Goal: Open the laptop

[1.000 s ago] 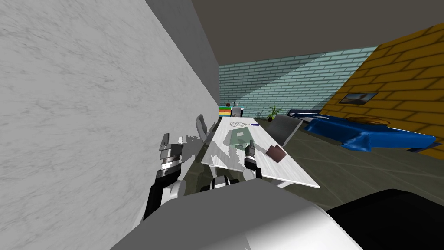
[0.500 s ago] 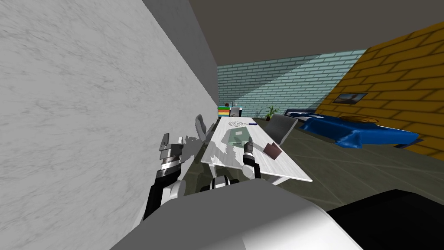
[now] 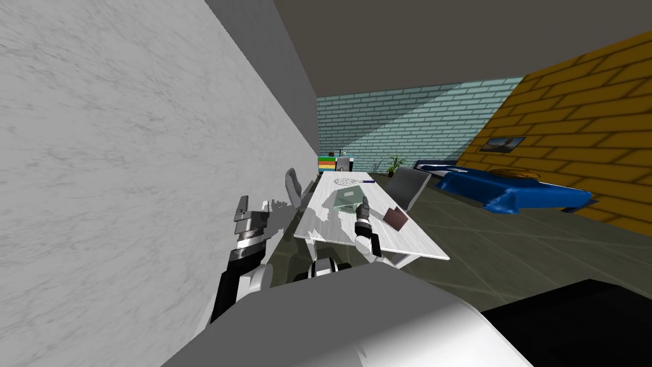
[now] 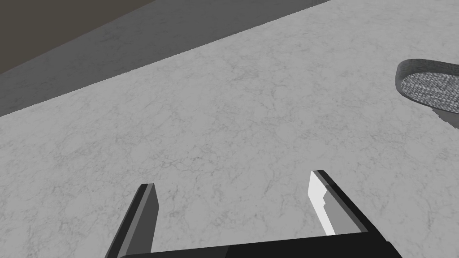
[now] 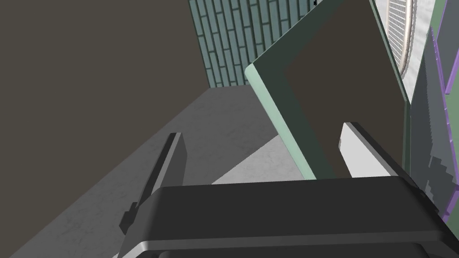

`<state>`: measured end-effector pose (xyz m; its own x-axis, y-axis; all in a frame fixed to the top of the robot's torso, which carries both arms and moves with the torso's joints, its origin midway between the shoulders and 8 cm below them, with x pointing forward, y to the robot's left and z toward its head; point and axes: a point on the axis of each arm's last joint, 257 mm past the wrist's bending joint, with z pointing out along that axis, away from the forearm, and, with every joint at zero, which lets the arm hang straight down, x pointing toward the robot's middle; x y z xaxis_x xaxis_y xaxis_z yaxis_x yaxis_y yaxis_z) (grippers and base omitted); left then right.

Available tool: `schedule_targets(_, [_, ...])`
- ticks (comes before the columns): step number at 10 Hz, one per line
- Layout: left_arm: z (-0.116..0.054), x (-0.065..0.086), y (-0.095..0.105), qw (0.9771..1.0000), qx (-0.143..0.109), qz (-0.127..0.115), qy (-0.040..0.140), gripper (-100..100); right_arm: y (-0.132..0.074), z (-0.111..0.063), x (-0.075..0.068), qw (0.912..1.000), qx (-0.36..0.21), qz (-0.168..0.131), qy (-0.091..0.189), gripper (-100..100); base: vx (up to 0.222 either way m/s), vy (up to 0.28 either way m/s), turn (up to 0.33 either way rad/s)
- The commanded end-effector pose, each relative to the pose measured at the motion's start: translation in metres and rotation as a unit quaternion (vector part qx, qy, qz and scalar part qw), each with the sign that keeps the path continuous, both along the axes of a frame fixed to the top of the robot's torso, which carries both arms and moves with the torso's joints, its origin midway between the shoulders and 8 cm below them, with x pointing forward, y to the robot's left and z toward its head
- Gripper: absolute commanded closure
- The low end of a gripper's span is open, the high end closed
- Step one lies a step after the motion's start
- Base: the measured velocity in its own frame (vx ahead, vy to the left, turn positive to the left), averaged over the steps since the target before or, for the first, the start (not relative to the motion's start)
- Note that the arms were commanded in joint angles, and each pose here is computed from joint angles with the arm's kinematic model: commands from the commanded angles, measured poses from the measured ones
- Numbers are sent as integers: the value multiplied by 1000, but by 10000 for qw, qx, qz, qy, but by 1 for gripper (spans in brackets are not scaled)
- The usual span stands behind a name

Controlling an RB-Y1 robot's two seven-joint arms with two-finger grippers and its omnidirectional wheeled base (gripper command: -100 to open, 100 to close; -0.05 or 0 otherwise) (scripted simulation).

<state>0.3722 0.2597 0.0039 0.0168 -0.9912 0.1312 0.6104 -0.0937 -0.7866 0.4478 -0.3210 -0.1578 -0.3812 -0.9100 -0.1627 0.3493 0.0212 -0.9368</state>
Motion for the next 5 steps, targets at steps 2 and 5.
schedule_targets(2, [0, 0, 0, 10000, 0, 0, 0, 0, 0, -2, 0, 10000, 2, 0, 27, 0, 0, 0, 0])
schedule_targets(5, [0, 0, 0, 10000, 0, 0, 0, 0, 0, -2, 0, 10000, 2, 0, 27, 0, 0, 0, 0])
